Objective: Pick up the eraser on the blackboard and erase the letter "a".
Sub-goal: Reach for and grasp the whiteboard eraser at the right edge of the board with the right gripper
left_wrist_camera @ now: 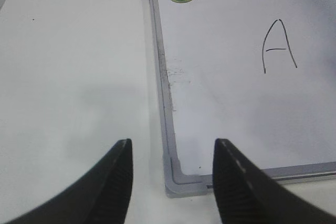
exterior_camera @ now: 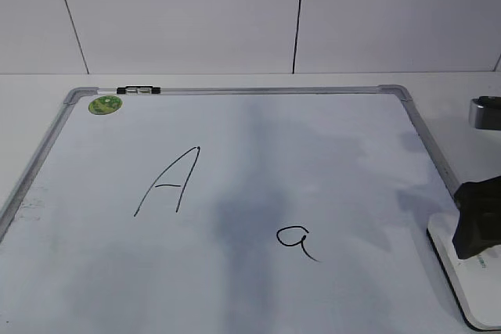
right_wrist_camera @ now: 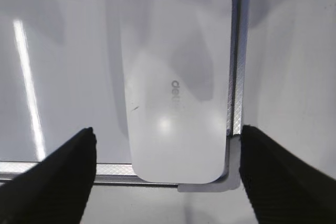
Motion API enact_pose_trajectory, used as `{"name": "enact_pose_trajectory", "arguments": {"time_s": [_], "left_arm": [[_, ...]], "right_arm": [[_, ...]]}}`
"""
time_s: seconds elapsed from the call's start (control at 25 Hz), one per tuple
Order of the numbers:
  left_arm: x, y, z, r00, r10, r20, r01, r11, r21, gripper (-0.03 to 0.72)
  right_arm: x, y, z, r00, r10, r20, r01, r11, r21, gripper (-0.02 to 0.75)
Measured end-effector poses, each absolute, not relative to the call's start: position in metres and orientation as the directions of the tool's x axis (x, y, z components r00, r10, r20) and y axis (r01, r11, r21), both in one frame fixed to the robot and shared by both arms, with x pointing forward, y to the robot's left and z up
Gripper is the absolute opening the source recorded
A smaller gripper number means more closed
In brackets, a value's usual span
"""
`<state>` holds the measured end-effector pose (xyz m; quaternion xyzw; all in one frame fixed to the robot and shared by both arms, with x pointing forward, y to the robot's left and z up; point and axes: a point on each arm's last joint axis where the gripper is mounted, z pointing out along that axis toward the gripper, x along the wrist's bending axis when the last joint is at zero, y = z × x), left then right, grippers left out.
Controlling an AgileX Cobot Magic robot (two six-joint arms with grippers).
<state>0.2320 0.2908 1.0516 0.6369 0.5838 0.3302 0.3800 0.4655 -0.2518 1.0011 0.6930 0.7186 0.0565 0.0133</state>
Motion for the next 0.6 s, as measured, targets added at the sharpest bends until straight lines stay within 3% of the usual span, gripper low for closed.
{"name": "enact_pose_trajectory", "arguments": {"time_s": [0.28,0.6], "left_arm": [[0.232,0.291,1.052,0.100,0.995,-0.023,0.493,-0.029,0.870,0.371],[0.232,0.291,1.052,0.100,0.995,-0.023,0.493,-0.029,0.870,0.371]], "right_arm": [[0.467,-0.252,1.001,-0.038,0.997,0.061,0.993,0.031,0.114,0.659],[0.473,-0.250,0.987,-0.033,0.998,0.056,0.998,0.029,0.060,0.657]]}}
